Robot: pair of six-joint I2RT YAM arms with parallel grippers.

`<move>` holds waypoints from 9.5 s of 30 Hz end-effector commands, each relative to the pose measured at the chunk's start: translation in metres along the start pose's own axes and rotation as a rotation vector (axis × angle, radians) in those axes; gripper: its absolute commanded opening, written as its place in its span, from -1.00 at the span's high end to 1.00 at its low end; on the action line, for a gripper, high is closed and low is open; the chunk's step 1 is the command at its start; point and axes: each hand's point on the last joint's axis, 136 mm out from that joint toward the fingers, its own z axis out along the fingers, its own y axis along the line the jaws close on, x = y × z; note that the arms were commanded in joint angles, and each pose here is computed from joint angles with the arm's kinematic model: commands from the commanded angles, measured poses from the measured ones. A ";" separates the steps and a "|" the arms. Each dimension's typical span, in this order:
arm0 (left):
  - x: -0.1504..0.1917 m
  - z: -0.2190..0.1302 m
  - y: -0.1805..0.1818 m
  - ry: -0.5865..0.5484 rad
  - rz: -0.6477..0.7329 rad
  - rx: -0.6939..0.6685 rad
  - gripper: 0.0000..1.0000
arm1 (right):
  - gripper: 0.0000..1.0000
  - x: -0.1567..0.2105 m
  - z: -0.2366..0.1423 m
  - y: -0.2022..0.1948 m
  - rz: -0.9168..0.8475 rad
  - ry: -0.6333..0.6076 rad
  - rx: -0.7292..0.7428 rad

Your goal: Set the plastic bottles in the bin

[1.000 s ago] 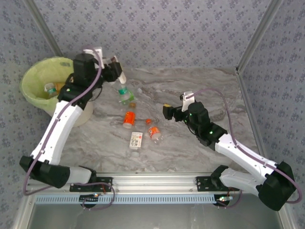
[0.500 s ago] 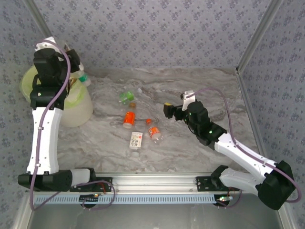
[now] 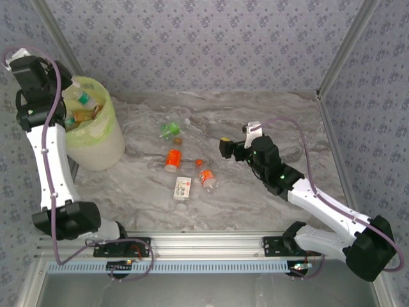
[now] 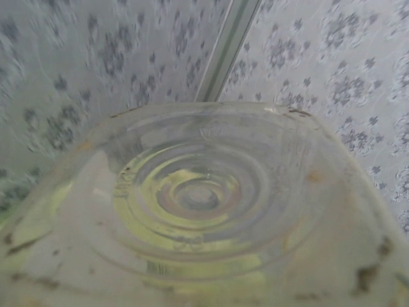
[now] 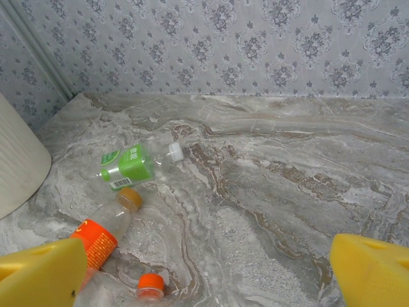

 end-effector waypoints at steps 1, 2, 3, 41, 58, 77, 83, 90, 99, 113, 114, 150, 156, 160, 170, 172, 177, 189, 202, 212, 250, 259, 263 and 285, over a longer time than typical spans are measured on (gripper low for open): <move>0.015 0.013 0.002 0.048 -0.113 0.023 0.19 | -1.00 -0.006 -0.004 -0.005 0.023 -0.014 0.026; 0.022 0.020 0.006 0.067 -0.133 0.012 0.17 | -1.00 -0.006 -0.005 -0.005 0.023 -0.013 0.025; 0.031 0.027 0.010 0.091 -0.153 -0.005 0.12 | -1.00 -0.007 -0.005 -0.004 0.023 -0.013 0.022; 0.168 -0.070 -0.188 0.330 0.498 0.550 -0.99 | -1.00 0.005 -0.012 -0.038 0.116 -0.011 0.190; 0.337 -0.036 -0.206 0.754 1.003 0.594 -0.99 | -1.00 0.002 -0.018 -0.042 0.110 -0.007 0.203; 0.446 0.062 -0.146 1.037 1.172 0.469 -0.99 | -1.00 0.007 -0.033 -0.051 0.132 0.009 0.234; 0.472 0.078 -0.130 1.078 1.218 0.473 -0.98 | -1.00 0.008 -0.038 -0.055 0.148 0.002 0.247; 0.487 0.094 -0.124 1.063 1.228 0.480 -0.76 | -1.00 0.009 -0.039 -0.054 0.150 0.004 0.241; 0.497 0.091 -0.117 1.102 1.214 0.496 -0.34 | -1.00 0.009 -0.039 -0.053 0.151 0.009 0.235; 0.433 0.060 -0.162 0.931 1.022 0.571 0.03 | -1.00 0.006 -0.027 -0.001 0.014 0.020 -0.042; 0.426 0.054 -0.166 0.910 0.999 0.583 0.06 | -1.00 0.006 -0.025 0.006 -0.010 0.019 -0.074; 0.110 -0.117 -0.203 0.117 0.430 0.661 0.18 | -1.00 -0.024 0.024 0.105 -0.158 -0.036 -0.327; 0.059 -0.105 -0.165 -0.030 0.373 0.403 0.19 | -1.00 -0.019 0.026 0.104 -0.156 -0.023 -0.323; 0.033 -0.085 -0.113 -0.066 0.329 0.186 0.20 | -1.00 -0.019 0.029 0.103 -0.158 -0.022 -0.315; 0.020 -0.053 -0.012 0.005 0.115 -0.042 0.16 | -1.00 -0.017 0.033 0.107 -0.177 0.006 -0.325; 0.022 -0.046 0.005 0.015 0.071 -0.084 0.18 | -1.00 -0.016 0.034 0.107 -0.173 0.010 -0.325; 0.021 -0.035 0.058 0.017 -0.011 -0.240 0.21 | -1.00 -0.014 0.033 0.107 -0.173 0.019 -0.325; 0.066 -0.006 0.118 0.216 -0.125 -0.382 -0.26 | -1.00 -0.012 0.032 0.112 -0.172 0.048 -0.341; 0.050 -0.020 0.083 0.216 -0.083 -0.221 -0.70 | -1.00 -0.011 0.032 0.108 -0.166 0.048 -0.303; 0.064 -0.048 0.007 0.194 0.028 -0.006 -0.99 | -1.00 0.005 0.037 0.068 -0.072 0.113 -0.090; 0.187 -0.098 -0.104 0.394 0.140 0.559 -0.99 | -0.79 0.227 0.024 0.056 -0.189 0.874 -0.042; 0.200 -0.091 -0.110 0.450 0.126 0.586 -0.99 | -0.54 0.240 0.038 0.055 -0.228 0.889 -0.023; 0.205 -0.089 -0.112 0.469 0.123 0.595 -0.99 | -0.35 0.238 0.039 0.053 -0.236 0.877 -0.015; 0.314 -0.125 -0.198 0.827 -0.063 0.926 -0.99 | -0.07 0.122 0.024 0.074 -0.072 0.381 -0.185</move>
